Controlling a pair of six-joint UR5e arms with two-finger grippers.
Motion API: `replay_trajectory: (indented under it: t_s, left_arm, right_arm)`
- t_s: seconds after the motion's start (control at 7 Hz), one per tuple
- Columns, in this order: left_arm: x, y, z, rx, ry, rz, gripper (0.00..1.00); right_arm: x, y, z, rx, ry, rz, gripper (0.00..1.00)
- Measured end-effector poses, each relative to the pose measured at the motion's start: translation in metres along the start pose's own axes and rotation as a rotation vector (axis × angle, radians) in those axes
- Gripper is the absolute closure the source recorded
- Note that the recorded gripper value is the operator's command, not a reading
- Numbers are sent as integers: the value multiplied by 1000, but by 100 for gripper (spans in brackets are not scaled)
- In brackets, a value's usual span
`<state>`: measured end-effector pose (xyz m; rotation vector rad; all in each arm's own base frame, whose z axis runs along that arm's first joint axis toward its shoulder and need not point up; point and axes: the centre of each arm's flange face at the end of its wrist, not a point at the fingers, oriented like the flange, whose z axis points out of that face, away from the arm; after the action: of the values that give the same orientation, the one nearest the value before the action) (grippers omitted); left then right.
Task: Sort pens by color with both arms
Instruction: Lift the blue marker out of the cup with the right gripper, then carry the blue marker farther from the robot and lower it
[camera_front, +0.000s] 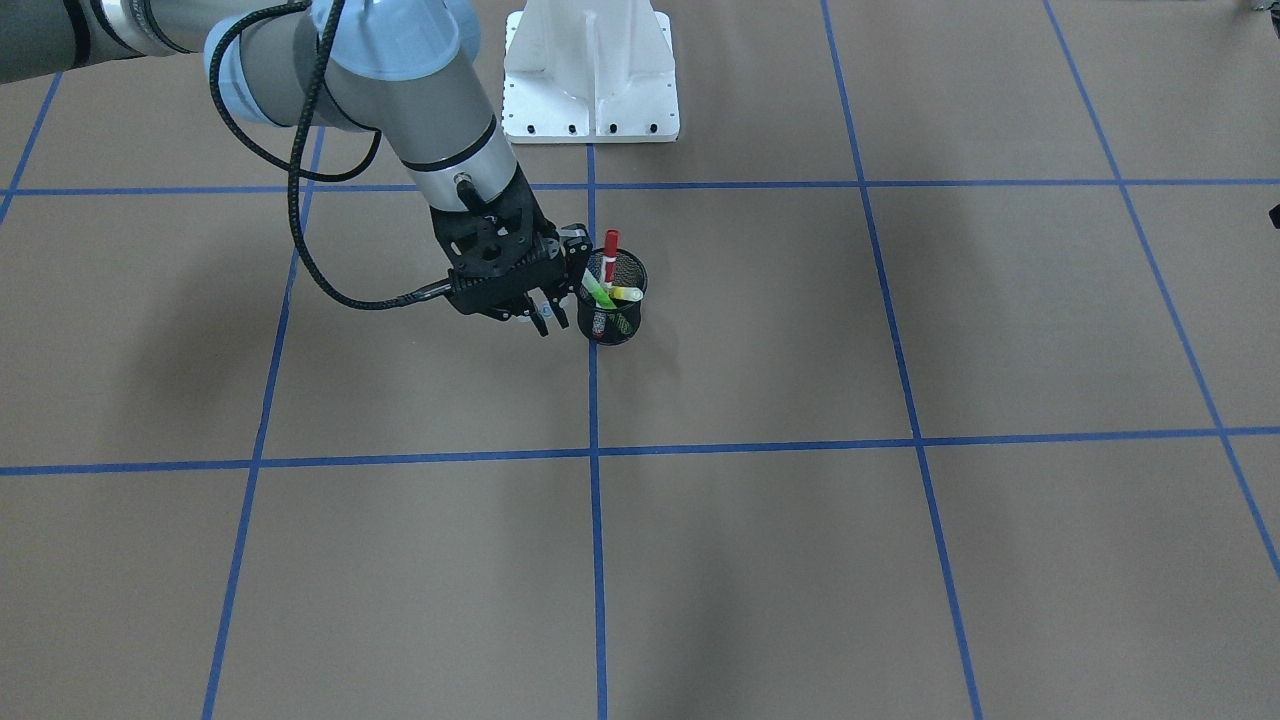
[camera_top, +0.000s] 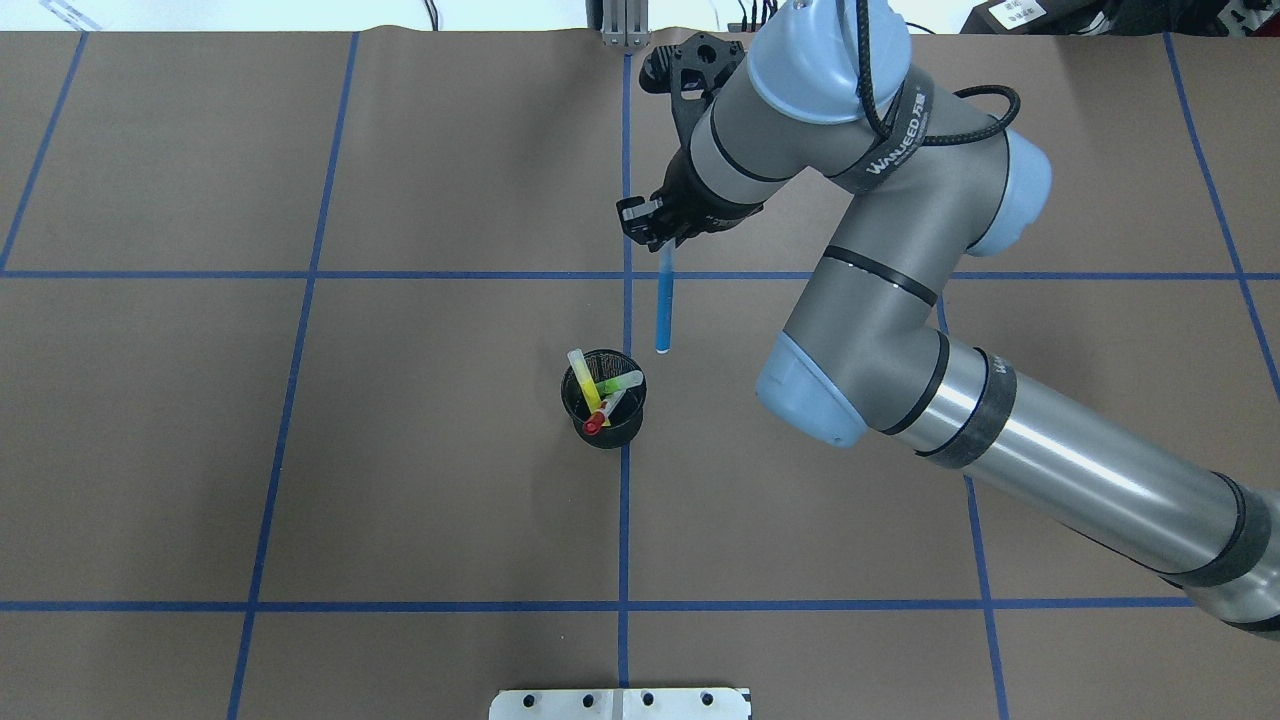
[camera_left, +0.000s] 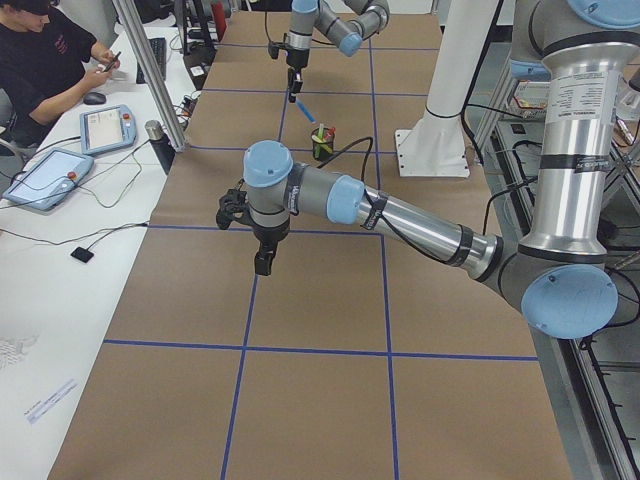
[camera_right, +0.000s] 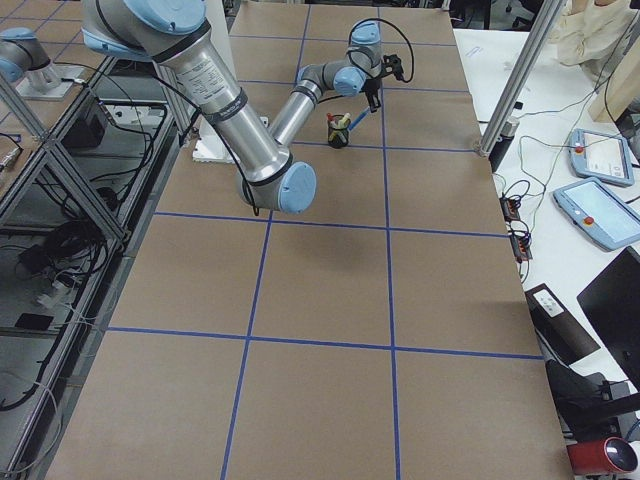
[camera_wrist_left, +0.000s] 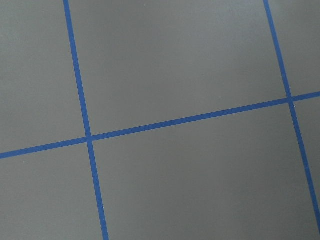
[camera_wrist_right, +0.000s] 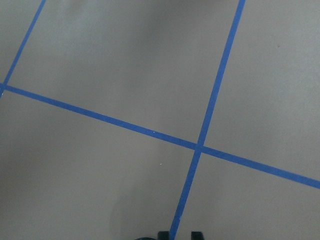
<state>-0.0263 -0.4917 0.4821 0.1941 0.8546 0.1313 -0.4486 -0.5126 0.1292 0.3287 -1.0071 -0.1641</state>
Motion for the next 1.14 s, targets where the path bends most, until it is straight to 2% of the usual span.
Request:
replay_trajectory:
  t_s: [0.29, 0.71, 1.14]
  left_arm:
    - [2, -1, 2, -1, 1, 0, 1]
    - [13, -8, 3, 3, 6, -9, 1]
    - [50, -22, 15, 27, 33, -41, 1]
  right_arm:
    - [9, -3, 2, -24, 12, 19, 88]
    - [29, 0, 39, -137, 66, 37, 88]
    - [29, -23, 73, -182, 106, 22, 88]
